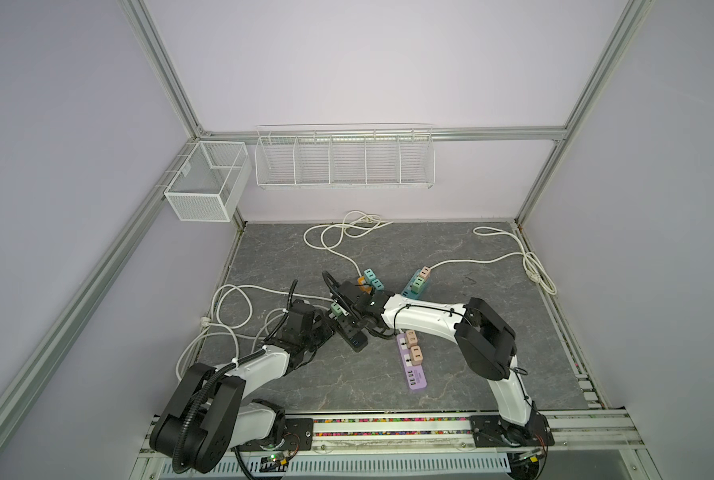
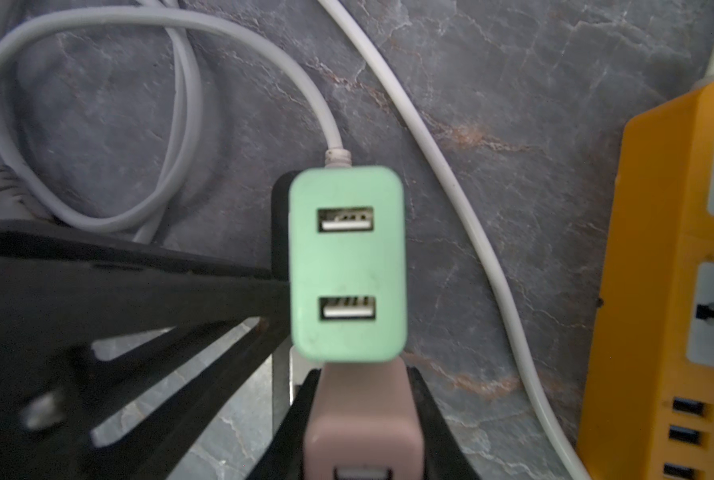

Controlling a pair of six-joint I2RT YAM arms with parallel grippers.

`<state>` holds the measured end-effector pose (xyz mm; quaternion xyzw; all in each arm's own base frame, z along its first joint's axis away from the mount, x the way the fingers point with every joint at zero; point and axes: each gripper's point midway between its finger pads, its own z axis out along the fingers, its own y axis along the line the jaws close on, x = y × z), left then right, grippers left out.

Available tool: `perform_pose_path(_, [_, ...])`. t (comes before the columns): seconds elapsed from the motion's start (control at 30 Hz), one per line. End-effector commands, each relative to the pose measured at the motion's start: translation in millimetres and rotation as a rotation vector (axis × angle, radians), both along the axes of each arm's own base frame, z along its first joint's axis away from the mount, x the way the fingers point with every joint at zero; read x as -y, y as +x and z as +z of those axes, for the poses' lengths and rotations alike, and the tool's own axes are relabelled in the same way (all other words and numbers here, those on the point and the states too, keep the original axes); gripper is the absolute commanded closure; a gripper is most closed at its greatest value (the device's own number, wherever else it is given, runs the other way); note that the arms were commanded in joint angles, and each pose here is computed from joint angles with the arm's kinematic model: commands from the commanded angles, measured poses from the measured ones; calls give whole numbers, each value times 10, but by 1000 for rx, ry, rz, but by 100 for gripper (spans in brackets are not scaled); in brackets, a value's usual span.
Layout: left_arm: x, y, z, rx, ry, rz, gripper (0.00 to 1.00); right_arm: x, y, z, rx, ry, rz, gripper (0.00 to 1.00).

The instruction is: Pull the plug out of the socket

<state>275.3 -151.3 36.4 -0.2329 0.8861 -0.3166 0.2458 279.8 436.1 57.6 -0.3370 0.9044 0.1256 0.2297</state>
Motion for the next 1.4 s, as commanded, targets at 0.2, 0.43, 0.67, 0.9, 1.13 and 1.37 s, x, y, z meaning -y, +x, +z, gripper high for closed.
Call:
perform_pose_path(0.2, [-275,-447,-593,-246,169,29,75,-34,28,236,70,15,-24,80])
perform_pose_path(0.43, [-261,-478,-664,-269,177,17,76,157,205,299,56,45,-87,80])
perform_pose_path(0.67, [-249,-466,-694,-281,183,16,77,-37,18,301,69,43,-14,80])
perform_pose_path(0.9, [-219,-483,-721,-294,176,4,78,61,117,329,44,84,-58,81])
perform_pose_path(1.13, [-156,-514,-664,-281,137,6,78,-40,-6,307,45,80,-9,81])
perform_pose_path(1.37, [-203,-524,-671,-288,172,6,79,110,118,400,66,89,-50,81])
